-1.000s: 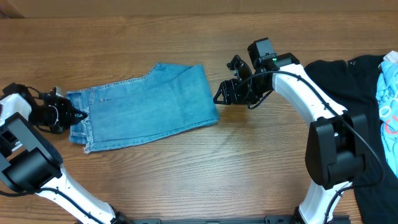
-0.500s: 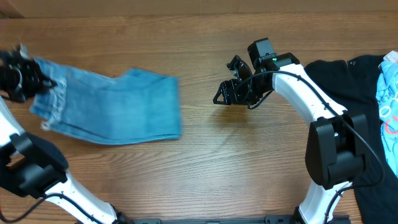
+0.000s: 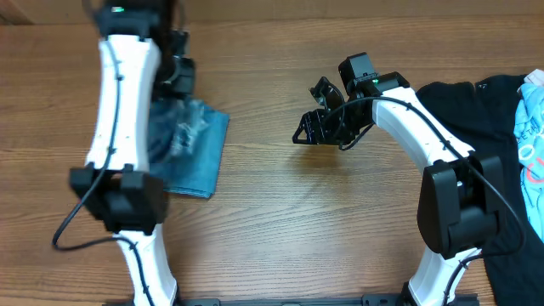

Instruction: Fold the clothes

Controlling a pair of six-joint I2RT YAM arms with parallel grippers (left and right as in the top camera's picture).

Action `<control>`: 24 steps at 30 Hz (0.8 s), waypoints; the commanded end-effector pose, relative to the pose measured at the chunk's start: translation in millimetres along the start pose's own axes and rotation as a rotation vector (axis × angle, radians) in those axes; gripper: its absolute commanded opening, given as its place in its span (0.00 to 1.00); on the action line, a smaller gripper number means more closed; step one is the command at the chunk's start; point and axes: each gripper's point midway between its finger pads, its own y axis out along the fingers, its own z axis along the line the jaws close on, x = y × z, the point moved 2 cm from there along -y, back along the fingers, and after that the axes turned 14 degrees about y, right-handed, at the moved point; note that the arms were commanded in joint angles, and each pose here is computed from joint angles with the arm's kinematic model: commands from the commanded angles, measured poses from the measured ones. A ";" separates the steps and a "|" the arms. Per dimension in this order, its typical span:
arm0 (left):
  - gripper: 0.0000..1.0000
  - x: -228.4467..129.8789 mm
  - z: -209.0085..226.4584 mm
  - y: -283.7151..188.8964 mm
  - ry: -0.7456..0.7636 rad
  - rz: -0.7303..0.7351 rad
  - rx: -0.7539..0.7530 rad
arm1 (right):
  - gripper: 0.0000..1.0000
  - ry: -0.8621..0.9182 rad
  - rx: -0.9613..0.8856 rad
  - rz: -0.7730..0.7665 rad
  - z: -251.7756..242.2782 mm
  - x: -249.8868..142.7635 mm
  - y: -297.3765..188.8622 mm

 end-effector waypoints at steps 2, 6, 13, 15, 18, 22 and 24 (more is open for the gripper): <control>0.47 -3.5 9.8 27.3 -0.028 0.120 0.141 | 0.71 -0.019 0.014 -0.020 9.8 -2.0 -13.6; 0.55 -12.0 20.2 10.6 -0.080 0.108 0.133 | 0.75 -0.017 0.014 -0.019 9.6 -2.4 -13.6; 0.79 -21.6 44.3 5.7 -0.212 0.047 -0.025 | 0.76 -0.016 0.014 -0.016 9.5 -2.9 -13.5; 0.84 -27.6 56.3 16.8 -0.274 0.046 -0.097 | 0.77 -0.014 0.013 -0.014 9.3 -3.4 -13.5; 0.83 -35.3 55.6 44.2 -0.307 0.045 -0.287 | 0.77 -0.012 0.012 -0.012 9.1 -4.0 -13.5; 0.82 -56.4 50.2 95.8 -0.296 0.083 -0.423 | 0.77 -0.009 0.011 -0.009 8.8 -4.7 -13.5; 0.82 -69.7 52.2 124.0 -0.322 0.105 -0.431 | 0.77 -0.005 0.010 -0.004 8.5 -5.9 -13.5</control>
